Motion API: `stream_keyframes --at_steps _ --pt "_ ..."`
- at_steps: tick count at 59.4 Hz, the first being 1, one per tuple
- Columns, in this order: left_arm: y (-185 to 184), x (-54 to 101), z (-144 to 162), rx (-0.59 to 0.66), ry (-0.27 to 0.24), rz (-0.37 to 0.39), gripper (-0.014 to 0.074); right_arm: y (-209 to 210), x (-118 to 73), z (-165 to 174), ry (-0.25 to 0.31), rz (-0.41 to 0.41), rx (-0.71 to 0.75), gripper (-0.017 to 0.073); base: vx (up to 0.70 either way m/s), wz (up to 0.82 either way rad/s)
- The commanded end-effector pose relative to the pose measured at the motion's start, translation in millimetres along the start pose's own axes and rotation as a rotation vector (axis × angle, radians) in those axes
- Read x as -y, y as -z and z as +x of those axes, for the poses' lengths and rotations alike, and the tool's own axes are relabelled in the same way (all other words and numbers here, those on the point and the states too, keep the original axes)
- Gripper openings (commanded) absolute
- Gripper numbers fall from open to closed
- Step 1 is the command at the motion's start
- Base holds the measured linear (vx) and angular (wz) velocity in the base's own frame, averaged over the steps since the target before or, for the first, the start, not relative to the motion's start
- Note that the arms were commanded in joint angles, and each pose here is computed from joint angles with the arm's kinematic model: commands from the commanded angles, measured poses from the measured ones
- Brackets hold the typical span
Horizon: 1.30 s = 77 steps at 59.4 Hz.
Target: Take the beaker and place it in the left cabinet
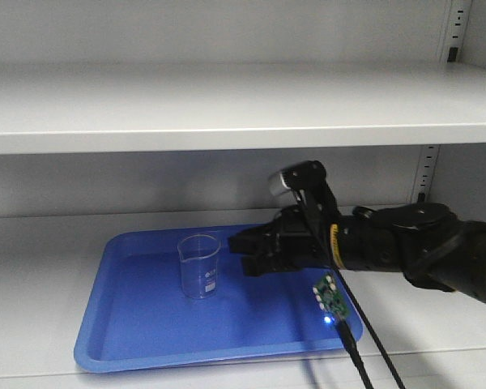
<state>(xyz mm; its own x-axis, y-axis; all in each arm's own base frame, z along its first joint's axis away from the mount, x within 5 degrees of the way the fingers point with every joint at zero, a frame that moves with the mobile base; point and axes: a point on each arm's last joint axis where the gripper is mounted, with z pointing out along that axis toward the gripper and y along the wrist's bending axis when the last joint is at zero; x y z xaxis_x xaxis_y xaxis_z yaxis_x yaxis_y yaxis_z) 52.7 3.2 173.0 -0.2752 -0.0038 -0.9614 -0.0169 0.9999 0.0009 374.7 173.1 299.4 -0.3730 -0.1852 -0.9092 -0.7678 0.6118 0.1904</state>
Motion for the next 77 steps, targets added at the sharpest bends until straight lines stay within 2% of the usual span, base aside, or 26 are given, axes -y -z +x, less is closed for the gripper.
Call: stream_keyframes --at_steps 1,15,22,34,77 --pt "2.8 1.4 -12.0 0.099 0.001 0.018 0.0004 29.1 -6.6 -13.3 0.051 0.046 0.042 -0.0005 0.0 0.0" --pt "2.8 1.4 -12.0 0.099 0.001 0.018 0.0004 58.8 -24.6 13.2 0.056 0.089 0.005 -0.0005 0.0 0.0" --pt "2.8 1.4 -12.0 0.099 0.001 0.018 0.0004 76.1 -38.8 25.8 0.036 0.087 -0.005 -0.0005 0.0 0.0" --pt "2.8 1.4 -12.0 0.099 0.001 0.018 0.0004 98.3 -56.6 38.8 0.039 0.088 -0.004 -0.0005 0.0 0.0" --pt "2.8 1.4 -12.0 0.099 0.001 0.018 0.0004 101.0 -59.2 39.8 0.042 0.093 0.006 -0.0005 0.0 0.0"
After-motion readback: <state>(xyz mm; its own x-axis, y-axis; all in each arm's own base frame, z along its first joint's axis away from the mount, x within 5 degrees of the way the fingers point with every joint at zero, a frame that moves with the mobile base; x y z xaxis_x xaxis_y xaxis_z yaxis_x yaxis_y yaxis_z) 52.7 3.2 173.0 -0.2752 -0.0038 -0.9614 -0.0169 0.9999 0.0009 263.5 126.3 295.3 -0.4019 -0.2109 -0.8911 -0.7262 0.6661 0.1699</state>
